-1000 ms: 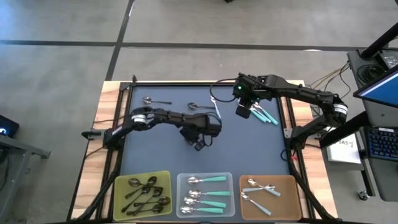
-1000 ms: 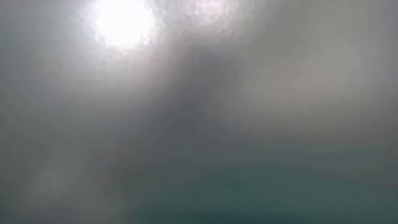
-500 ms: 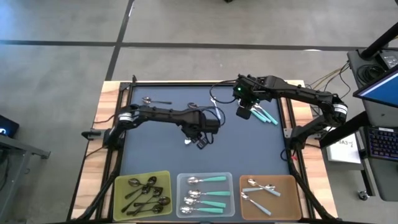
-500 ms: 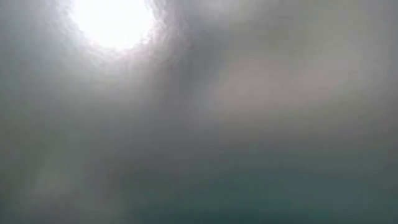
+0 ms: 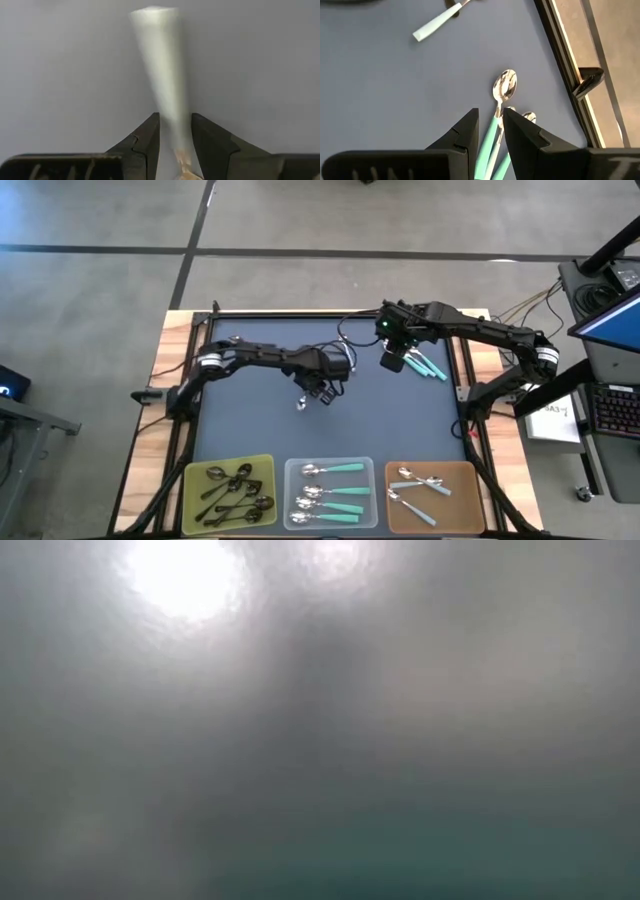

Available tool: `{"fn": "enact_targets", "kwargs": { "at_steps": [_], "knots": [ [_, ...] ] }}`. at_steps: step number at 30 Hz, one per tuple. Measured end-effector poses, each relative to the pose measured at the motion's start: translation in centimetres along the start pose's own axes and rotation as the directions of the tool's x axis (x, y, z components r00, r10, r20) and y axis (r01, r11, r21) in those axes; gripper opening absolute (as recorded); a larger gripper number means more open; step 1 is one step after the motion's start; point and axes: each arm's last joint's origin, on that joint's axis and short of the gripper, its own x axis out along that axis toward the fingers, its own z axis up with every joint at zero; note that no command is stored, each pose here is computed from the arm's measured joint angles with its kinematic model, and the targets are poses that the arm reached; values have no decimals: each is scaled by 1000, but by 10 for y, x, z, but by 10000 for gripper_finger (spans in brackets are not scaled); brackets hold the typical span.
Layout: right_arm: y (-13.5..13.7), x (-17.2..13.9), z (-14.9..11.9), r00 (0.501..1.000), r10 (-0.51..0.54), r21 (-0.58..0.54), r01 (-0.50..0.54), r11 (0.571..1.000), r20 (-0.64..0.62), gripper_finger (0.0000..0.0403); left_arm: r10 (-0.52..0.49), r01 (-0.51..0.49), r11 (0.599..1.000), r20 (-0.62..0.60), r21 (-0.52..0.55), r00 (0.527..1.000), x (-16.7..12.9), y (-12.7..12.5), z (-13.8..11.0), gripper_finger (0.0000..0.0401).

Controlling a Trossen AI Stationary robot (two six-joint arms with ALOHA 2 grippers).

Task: Sort silverware by color (type)
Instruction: Put the blue spoon into the orange bin

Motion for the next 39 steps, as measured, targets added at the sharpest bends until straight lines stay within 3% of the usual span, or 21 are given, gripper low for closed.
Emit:
{"fn": "enact_targets", "kwargs": {
  "at_steps": [8,13,20,24,28,31,34,39],
  "knots": [
    [0,0,-2,1000,1,21,0,1000,-17,79,-74,74,997,-13,18,997,24,5,-10,85],
    [0,0,-2,1000,1,23,0,1000,-17,79,-91,91,996,-22,14,996,25,6,-12,20],
    [0,-1,-2,1000,19,29,-19,999,-14,79,-145,142,988,35,66,989,-4,7,-6,10],
    [-3,-4,-1,993,115,3,-115,993,39,79,-202,189,977,139,100,969,-38,14,-4,8],
    [-13,-5,4,960,234,97,-251,963,156,79,-262,246,965,259,92,930,-53,30,-1,8],
    [-17,-5,9,927,294,171,-337,926,233,79,-372,361,927,377,104,848,-69,42,-2,8],
    [-15,-4,17,896,306,229,-387,893,321,79,-504,506,851,487,139,713,-83,55,-6,8],
    [-3,-3,37,796,318,229,-485,844,514,79,-597,641,745,614,185,517,-93,69,-17,8]
  ]
}}
